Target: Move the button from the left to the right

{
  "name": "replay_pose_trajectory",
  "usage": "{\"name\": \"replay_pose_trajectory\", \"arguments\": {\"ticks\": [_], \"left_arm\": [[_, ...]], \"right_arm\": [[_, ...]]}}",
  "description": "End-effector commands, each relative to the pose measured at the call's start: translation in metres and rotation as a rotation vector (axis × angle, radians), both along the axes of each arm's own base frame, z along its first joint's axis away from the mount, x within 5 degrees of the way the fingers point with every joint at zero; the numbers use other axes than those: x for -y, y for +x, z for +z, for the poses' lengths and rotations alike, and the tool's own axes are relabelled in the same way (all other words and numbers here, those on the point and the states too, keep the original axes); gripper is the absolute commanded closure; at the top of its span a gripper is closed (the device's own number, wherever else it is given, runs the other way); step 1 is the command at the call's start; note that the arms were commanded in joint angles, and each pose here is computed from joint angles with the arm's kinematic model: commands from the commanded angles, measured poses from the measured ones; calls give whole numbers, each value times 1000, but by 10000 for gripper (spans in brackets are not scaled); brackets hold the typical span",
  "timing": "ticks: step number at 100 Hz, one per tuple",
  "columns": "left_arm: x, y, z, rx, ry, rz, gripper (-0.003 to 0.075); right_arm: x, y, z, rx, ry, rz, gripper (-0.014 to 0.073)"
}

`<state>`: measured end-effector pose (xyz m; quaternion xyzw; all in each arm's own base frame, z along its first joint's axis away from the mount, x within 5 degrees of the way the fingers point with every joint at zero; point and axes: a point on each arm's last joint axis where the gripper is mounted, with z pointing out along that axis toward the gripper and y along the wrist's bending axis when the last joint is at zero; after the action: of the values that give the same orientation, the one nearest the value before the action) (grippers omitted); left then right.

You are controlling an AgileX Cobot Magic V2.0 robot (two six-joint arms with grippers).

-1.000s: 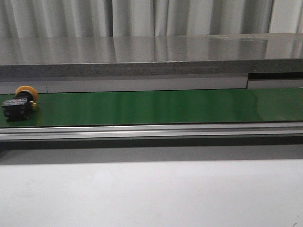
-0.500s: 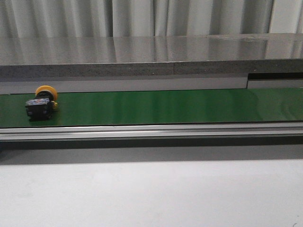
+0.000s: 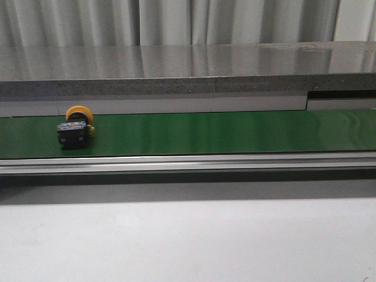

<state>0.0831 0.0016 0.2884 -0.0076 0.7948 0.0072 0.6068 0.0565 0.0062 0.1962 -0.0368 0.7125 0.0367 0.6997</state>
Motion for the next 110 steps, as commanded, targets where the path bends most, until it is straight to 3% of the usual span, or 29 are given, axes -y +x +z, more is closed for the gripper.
{"name": "replay_pose_trajectory", "arguments": {"ticks": [1,9,20,56,110], "left_arm": [[0,2,16,109,-10,2,62],[0,2,16,111,-10,3,86],[0,2,16,111,-10,3,188],[0,2,16,111,-10,3,743],[0,2,16,111,-10,3,740]], "right_arm": [[1,-3,14,122,12,-13,663],[1,-3,14,122,12,-13,663],[1,-3,14,122,12,-13,663],[1,-3,14,122,12,-13,663],[1,-3,15,131,13,-14,663]]}}
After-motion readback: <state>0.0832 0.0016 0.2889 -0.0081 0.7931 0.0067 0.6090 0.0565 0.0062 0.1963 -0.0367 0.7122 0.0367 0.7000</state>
